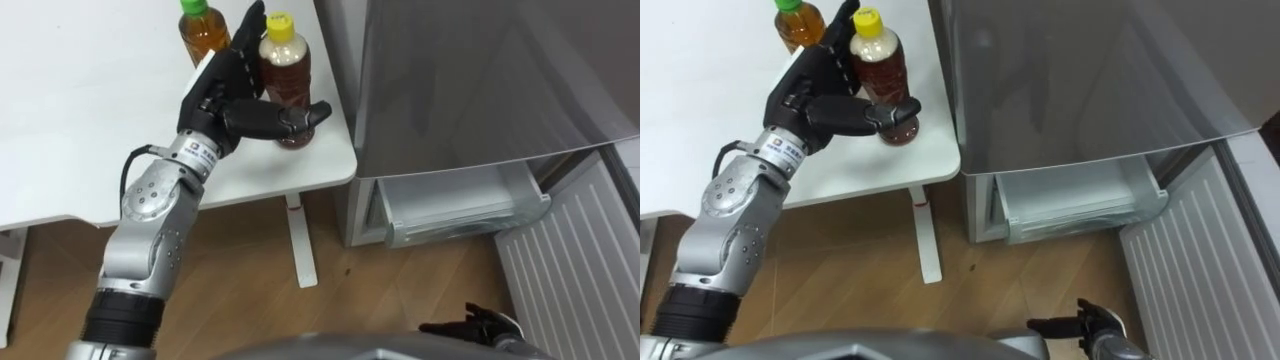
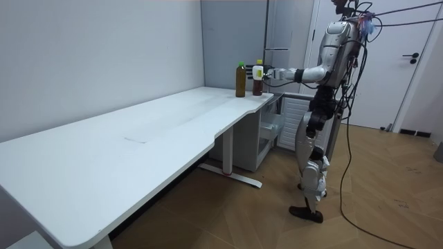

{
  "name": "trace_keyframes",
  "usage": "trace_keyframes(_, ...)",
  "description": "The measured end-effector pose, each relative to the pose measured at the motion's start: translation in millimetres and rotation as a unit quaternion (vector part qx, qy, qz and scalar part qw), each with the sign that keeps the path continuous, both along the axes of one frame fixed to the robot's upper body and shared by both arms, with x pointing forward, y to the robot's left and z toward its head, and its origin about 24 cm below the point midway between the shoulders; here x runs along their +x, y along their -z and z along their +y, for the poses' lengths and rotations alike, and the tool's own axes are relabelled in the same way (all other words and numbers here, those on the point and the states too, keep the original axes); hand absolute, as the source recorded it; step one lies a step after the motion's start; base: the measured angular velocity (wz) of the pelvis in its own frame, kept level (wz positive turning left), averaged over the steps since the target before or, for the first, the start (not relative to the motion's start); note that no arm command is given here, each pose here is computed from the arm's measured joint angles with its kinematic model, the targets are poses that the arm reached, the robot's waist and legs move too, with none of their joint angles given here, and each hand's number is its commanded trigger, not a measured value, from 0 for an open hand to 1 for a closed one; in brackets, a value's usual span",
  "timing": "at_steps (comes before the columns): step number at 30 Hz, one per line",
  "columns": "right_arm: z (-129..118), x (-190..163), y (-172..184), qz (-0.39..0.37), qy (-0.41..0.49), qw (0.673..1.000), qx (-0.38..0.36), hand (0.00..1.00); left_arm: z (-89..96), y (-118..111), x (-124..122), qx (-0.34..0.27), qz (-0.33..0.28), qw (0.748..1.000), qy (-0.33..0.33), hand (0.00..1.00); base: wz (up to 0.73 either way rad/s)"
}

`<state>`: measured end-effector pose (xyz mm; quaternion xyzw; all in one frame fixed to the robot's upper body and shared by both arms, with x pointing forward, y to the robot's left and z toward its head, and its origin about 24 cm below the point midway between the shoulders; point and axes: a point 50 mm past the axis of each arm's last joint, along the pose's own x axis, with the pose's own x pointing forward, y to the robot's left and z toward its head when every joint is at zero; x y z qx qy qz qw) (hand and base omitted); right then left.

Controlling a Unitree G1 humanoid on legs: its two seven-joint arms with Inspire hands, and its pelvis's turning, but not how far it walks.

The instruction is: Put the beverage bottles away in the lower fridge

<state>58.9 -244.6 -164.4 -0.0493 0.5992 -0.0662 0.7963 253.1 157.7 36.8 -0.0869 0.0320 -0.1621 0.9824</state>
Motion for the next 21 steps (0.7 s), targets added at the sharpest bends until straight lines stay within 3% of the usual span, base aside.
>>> trace_keyframes(10, -1.3, -7.0, 1.1, 0.026, -0.015, 0.999, -0.015, 0.00, -0.2, 1.1, 3.0, 0.002, 0.005, 1.000, 0.001, 0.00, 0.00)
trace_keyframes(11, -1.4, -6.9, 1.1, 0.027, -0.018, 0.999, -0.016, 0.00, -0.1, 1.6, 3.4, 0.002, 0.006, 1.000, 0.001, 0.56, 0.00)
trace_keyframes(12, -1.7, -7.4, 1.1, 0.031, -0.022, 0.999, -0.018, 0.00, -0.1, 2.2, 4.6, 0.003, 0.008, 1.000, 0.000, 0.88, 0.00)
trace_keyframes(13, -1.7, -7.6, 1.2, 0.033, -0.028, 0.999, -0.019, 0.00, -0.1, 2.7, 6.0, 0.003, 0.009, 1.000, 0.000, 1.00, 0.00)
trace_keyframes(21, -3.0, -14.1, 2.0, 0.067, -0.064, 0.995, -0.030, 0.00, 1.2, 4.4, 7.8, 0.005, 0.016, 1.000, -0.009, 1.00, -0.02)
